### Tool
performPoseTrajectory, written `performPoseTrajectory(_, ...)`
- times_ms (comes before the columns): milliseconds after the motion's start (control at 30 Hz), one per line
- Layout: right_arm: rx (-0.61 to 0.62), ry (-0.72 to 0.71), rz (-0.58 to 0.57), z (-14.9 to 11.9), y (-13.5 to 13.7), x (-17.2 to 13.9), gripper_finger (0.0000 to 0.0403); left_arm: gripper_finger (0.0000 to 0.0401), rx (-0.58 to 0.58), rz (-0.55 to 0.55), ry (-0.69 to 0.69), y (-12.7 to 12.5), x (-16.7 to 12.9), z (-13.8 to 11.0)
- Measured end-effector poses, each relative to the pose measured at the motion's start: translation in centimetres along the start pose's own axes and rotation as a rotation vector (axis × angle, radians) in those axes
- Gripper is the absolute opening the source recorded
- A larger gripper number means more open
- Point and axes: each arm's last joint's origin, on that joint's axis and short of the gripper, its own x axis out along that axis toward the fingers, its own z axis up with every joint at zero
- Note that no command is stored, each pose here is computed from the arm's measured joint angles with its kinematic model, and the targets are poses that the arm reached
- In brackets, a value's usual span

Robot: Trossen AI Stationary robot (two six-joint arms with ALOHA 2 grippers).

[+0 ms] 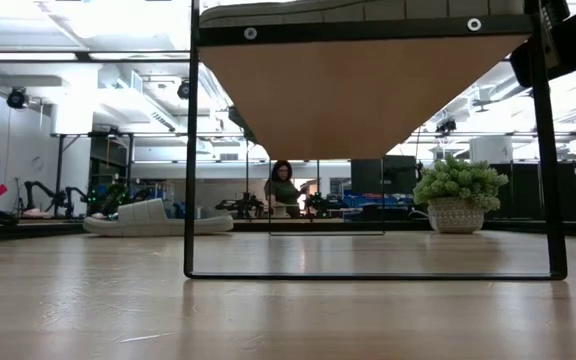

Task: Pick and place slides into the shelf
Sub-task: Put the bottom gray slide on the shelf

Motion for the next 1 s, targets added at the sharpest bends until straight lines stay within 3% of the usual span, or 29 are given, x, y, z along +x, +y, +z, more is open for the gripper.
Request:
performPoseTrajectory(400,0.006,0.0,-0.002,0.0,-0.02,0.01,0.004,0.021,0.0,0.0,0.0,0.0,0.0,0.0)
performPoseTrajectory(1000,0.067,0.004,0.0,-0.02,0.0,0.0,0.014,0.021,0.0,0.0,0.0,0.02,-0.01,-0.01)
